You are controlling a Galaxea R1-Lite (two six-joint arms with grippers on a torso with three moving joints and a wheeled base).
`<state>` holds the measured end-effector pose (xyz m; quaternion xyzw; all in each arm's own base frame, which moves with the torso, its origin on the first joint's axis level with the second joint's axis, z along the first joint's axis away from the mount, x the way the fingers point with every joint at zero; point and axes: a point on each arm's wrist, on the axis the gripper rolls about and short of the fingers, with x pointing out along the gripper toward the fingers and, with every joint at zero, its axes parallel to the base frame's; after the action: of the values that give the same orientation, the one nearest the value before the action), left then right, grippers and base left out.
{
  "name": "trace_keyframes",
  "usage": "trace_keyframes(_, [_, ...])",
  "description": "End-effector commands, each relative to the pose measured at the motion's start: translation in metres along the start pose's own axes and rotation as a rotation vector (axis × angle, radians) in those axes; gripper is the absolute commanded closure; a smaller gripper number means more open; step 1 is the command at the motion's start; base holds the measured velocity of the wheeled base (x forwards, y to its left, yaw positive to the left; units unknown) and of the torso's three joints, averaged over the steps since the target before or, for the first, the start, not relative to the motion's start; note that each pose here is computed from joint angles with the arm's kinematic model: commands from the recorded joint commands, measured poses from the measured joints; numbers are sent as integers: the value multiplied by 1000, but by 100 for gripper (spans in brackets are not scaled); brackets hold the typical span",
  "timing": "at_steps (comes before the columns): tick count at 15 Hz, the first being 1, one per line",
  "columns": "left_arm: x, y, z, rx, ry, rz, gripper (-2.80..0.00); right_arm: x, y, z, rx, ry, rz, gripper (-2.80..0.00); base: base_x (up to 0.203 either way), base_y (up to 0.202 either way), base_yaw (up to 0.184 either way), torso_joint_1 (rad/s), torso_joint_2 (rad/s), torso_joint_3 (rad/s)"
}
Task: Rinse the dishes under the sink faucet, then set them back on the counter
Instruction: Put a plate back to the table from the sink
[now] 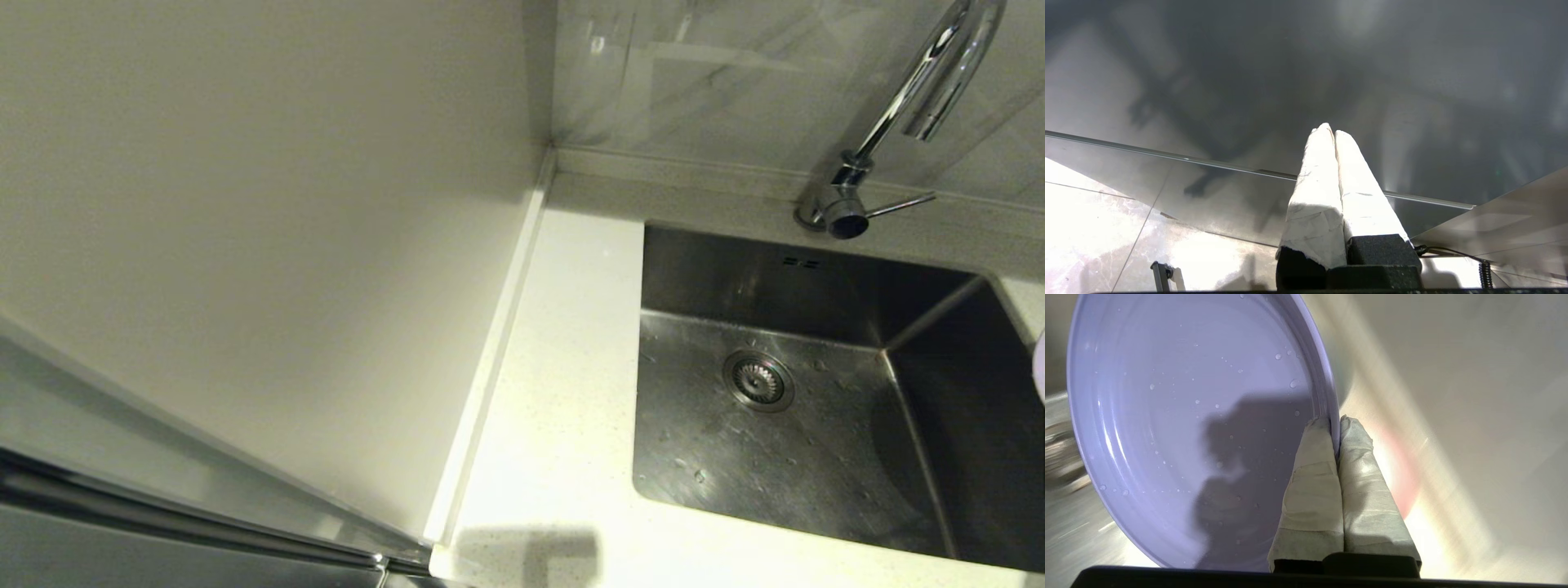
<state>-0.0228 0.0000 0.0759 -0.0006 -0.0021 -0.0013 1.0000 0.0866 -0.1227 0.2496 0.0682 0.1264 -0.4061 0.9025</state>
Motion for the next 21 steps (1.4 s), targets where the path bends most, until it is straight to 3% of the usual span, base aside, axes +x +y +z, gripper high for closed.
trace_keyframes(1, [0,0,-1,0,3,1,0,-15,-6,0,132,116,-14,0,0,0,0,0,0,0])
trace_keyframes(3, [0,0,-1,0,3,1,0,-25,-18,5,218,144,-80,0,0,0,0,0,0,0])
trace_keyframes(5, [0,0,-1,0,1,0,0,-34,-34,3,281,143,-201,0,0,0,0,0,0,0])
trace_keyframes(8, [0,0,-1,0,3,1,0,-47,-59,-8,328,153,-401,0,0,0,0,0,0,0])
trace_keyframes(10, [0,0,-1,0,3,1,0,-51,-79,-15,340,176,-488,0,0,0,0,0,0,0])
trace_keyframes(16, [0,0,-1,0,3,0,0,-68,-139,-56,302,259,-464,0,0,0,0,0,0,0])
trace_keyframes(21, [0,0,-1,0,3,0,0,-98,-152,-96,256,267,-474,0,0,0,0,0,0,0])
